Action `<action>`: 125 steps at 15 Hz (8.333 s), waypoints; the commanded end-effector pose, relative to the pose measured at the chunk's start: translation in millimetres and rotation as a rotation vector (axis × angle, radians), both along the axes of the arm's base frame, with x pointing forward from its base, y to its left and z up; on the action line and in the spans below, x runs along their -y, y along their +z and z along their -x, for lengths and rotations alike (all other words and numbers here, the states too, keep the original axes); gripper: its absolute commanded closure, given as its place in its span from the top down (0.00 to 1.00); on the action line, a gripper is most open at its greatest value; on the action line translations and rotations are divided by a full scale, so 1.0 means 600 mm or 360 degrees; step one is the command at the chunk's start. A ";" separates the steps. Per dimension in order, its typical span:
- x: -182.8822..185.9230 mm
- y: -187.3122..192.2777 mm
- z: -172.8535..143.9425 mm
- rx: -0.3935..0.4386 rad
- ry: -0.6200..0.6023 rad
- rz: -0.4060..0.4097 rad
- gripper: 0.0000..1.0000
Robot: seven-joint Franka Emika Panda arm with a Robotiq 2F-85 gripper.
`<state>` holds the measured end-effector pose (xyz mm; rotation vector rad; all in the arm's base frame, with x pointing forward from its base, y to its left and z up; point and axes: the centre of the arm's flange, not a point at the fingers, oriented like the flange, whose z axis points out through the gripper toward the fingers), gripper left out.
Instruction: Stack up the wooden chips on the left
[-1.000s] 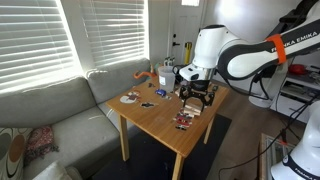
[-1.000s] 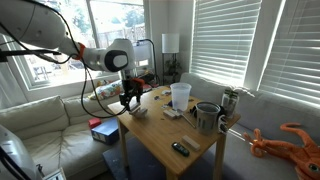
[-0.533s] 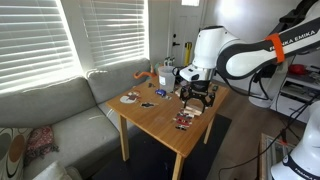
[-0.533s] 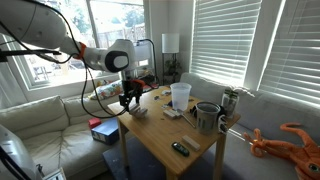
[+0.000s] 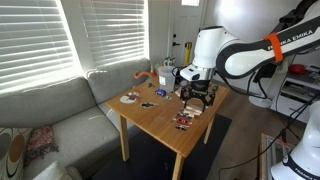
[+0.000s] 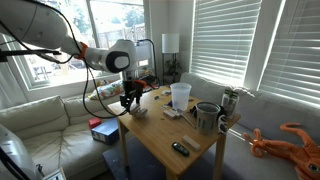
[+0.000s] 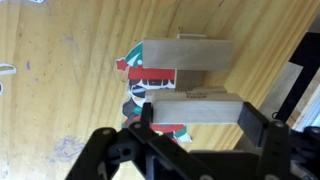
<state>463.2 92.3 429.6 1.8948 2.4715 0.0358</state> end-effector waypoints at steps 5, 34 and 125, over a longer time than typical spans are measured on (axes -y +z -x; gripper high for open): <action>0.014 0.014 -0.019 -0.0036 0.0080 -0.0067 0.60; 0.012 0.002 -0.037 -0.0099 0.0141 -0.0098 0.60; 0.014 -0.045 -0.052 -0.0174 0.0068 -0.0085 0.87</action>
